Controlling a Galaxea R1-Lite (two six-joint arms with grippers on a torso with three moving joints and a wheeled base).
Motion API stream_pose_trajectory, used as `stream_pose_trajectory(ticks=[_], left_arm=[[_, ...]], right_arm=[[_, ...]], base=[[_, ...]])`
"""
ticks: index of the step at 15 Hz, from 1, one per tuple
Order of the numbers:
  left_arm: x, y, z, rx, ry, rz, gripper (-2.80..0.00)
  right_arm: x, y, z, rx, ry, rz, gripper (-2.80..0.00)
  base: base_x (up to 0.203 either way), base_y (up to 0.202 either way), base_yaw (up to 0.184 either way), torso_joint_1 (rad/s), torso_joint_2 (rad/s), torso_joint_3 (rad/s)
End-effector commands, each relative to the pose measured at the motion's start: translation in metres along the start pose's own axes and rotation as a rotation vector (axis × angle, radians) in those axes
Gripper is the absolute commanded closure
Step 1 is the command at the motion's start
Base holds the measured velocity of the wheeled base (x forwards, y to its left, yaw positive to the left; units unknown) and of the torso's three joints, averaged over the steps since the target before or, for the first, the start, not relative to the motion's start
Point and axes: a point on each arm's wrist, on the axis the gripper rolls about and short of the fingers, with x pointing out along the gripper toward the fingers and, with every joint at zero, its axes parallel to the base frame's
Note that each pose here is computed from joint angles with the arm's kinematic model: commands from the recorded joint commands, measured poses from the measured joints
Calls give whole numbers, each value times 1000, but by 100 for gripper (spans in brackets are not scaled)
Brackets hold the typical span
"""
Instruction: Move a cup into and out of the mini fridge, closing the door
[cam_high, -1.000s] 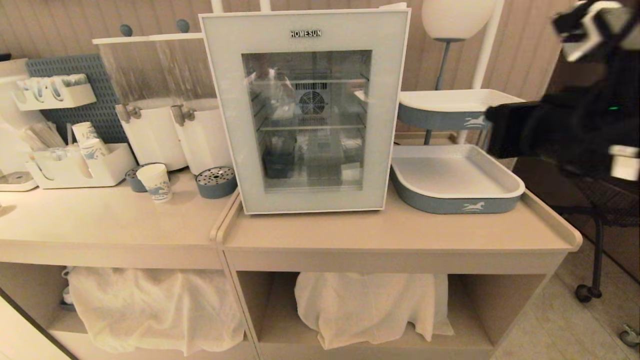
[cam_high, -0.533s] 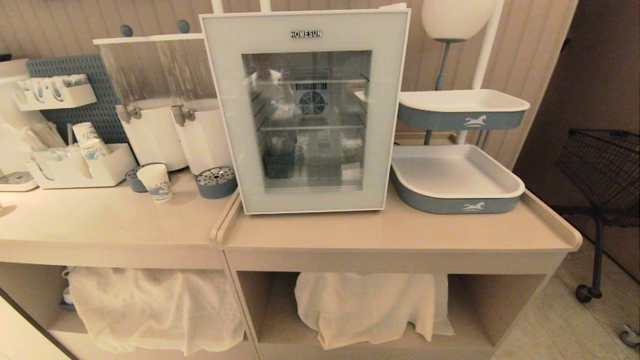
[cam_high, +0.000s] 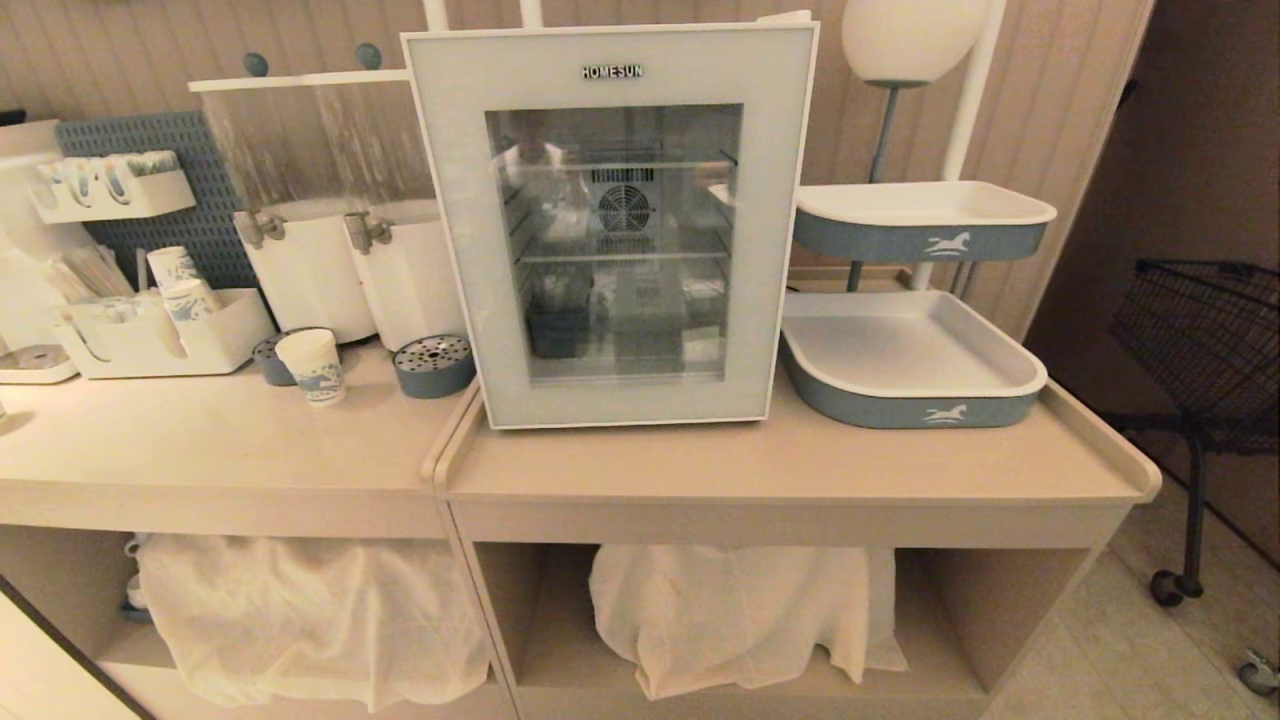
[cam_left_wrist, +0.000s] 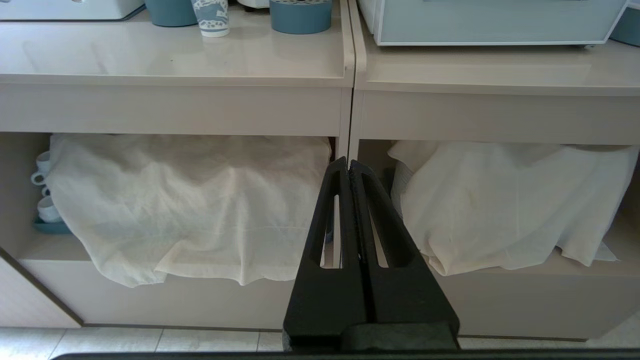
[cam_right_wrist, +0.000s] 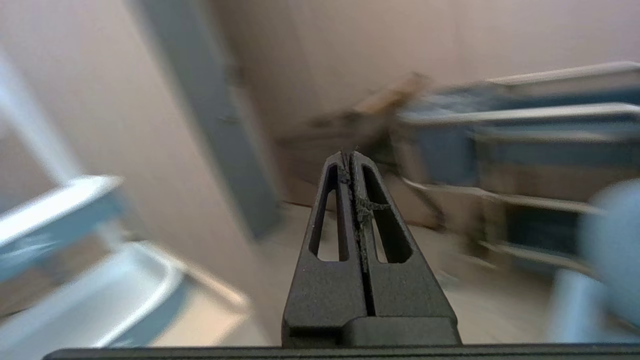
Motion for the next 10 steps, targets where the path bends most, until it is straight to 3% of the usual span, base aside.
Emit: stream_pose_trajectory(ticks=[1, 3, 5, 7, 10], left_arm=[[0, 0, 0, 0, -2, 1, 0], [0, 0, 0, 0, -2, 1, 0], [0, 0, 0, 0, -2, 1, 0], [0, 0, 0, 0, -2, 1, 0], [0, 0, 0, 1, 0, 1, 0]], right_arm=[[-8, -3, -12, 23, -25, 174, 0], [-11, 6, -34, 30, 77, 509, 0], [-17, 10, -54, 80, 283, 773, 0], [-23, 10, -65, 137, 478, 924, 0], [-27, 7, -73, 155, 593, 1066, 0]], base=[[0, 0, 0, 0, 0, 0], [0, 0, 0, 0, 0, 0], [0, 0, 0, 0, 0, 0], [0, 0, 0, 0, 0, 0], [0, 0, 0, 0, 0, 0]])
